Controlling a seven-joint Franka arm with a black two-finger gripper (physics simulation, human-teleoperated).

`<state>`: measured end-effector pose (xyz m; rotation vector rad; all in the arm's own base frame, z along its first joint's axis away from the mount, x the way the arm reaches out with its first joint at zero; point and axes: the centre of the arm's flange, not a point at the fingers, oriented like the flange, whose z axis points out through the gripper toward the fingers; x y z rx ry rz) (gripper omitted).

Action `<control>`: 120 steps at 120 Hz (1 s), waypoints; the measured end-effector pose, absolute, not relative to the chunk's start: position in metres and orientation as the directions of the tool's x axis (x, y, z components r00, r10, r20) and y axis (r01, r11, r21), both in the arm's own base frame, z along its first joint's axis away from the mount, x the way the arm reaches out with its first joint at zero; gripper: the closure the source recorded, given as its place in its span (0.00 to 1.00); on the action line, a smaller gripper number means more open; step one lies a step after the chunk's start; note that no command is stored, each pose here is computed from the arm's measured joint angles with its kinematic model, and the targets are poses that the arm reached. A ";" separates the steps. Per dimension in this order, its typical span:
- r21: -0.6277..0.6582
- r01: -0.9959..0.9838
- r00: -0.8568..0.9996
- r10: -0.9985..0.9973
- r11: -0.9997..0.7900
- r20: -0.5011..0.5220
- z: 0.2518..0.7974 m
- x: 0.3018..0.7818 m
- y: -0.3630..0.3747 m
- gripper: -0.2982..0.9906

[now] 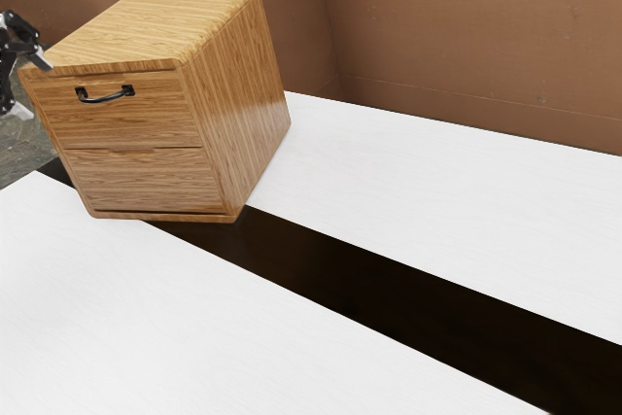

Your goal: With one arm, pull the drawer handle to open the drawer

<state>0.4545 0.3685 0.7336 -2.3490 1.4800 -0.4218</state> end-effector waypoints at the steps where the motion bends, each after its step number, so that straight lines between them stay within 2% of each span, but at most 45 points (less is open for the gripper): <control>1: -0.428 -0.809 0.417 -0.907 -0.403 0.067 0.733 0.455 0.369 0.23; 42: -0.425 -0.817 0.438 -0.899 -0.390 -0.016 0.711 0.459 0.396 0.23; 74: -0.459 -0.806 0.433 -0.901 -0.374 -0.026 0.731 0.453 0.394 0.23; 104: -0.432 -0.812 0.469 -0.879 -0.392 -0.084 0.739 0.435 0.401 0.23; 120: -0.450 -0.804 0.468 -0.881 -0.389 -0.074 0.763 0.419 0.394 0.23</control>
